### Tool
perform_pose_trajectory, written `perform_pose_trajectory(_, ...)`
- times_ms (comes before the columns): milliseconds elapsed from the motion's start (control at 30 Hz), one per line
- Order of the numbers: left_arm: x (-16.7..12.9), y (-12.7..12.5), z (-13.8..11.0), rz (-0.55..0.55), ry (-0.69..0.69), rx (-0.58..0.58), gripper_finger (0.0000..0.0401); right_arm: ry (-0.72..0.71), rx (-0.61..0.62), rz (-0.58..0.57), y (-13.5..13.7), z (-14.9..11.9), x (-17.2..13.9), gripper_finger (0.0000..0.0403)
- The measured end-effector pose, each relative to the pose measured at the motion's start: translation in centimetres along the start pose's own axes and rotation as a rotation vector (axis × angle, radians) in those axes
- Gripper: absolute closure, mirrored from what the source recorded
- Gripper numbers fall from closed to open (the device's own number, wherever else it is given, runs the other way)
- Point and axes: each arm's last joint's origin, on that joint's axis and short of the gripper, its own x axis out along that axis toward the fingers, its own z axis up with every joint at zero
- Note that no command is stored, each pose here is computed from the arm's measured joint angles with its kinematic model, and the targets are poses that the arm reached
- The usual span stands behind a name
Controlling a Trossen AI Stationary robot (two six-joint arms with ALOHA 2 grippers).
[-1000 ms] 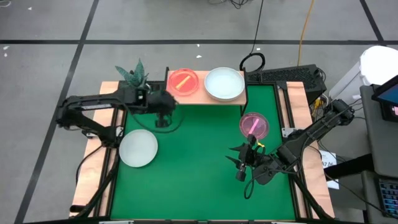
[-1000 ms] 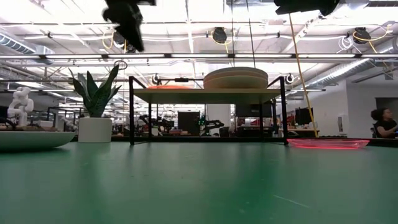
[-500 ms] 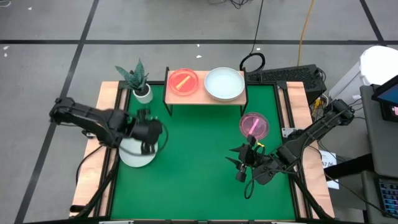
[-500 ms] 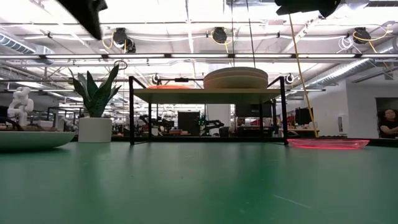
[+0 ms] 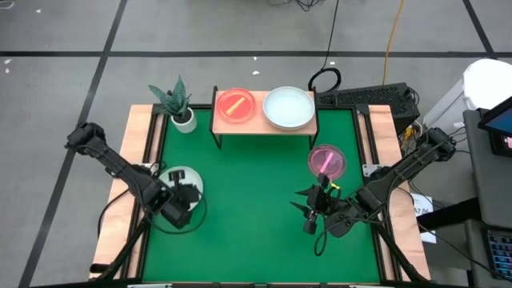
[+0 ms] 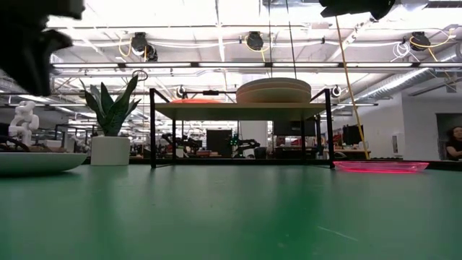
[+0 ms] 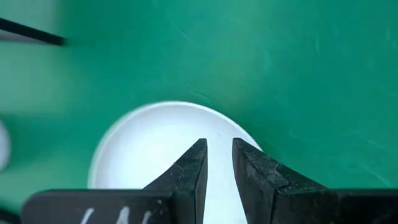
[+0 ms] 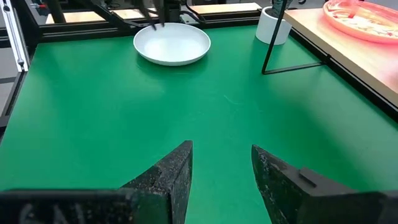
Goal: Place and stack plates onto a shelf
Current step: Stack the gray plate on top of the gray plate on the shelf
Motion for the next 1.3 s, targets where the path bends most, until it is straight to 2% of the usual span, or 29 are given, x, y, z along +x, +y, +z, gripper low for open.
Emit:
perform_pose_trajectory(267, 1.9, -1.9, -1.9, -0.123, -0.013, -0.066, 0.0303, -0.001, -0.02, -0.001, 0.0, 0.0, 0.0, 0.0257)
perform_pose_trajectory(433, 2.9, -2.6, -2.8, -0.175, -0.017, -0.103, 0.0246, -0.005, -0.015, 0.001, 0.0, 0.1, 0.0, 0.0257)
perform_pose_trajectory(567, 3.8, -2.5, -4.0, -0.142, 0.008, -0.142, 0.0199, -0.017, 0.0, 0.008, 0.1, 0.2, 0.0, 0.0257)
perform_pose_trajectory(667, 4.4, -2.3, -4.7, -0.124, 0.025, -0.173, 0.0181, -0.025, 0.003, 0.013, 0.2, 0.3, 0.0, 0.0257)
perform_pose_trajectory(1000, 5.0, -2.5, -6.2, -0.111, 0.043, -0.254, 0.0178, -0.036, -0.004, 0.019, 0.3, 0.5, 0.0, 0.0257)
perform_pose_trajectory(1200, 5.6, -3.5, -6.8, -0.083, 0.042, -0.201, 0.0183, -0.04, 0.001, 0.021, 0.3, 0.5, 0.0, 0.0257)
perform_pose_trajectory(1300, 6.0, -4.0, -7.2, -0.059, 0.054, -0.17, 0.021, -0.049, 0.012, 0.027, 0.4, 0.6, 0.0, 0.0257)
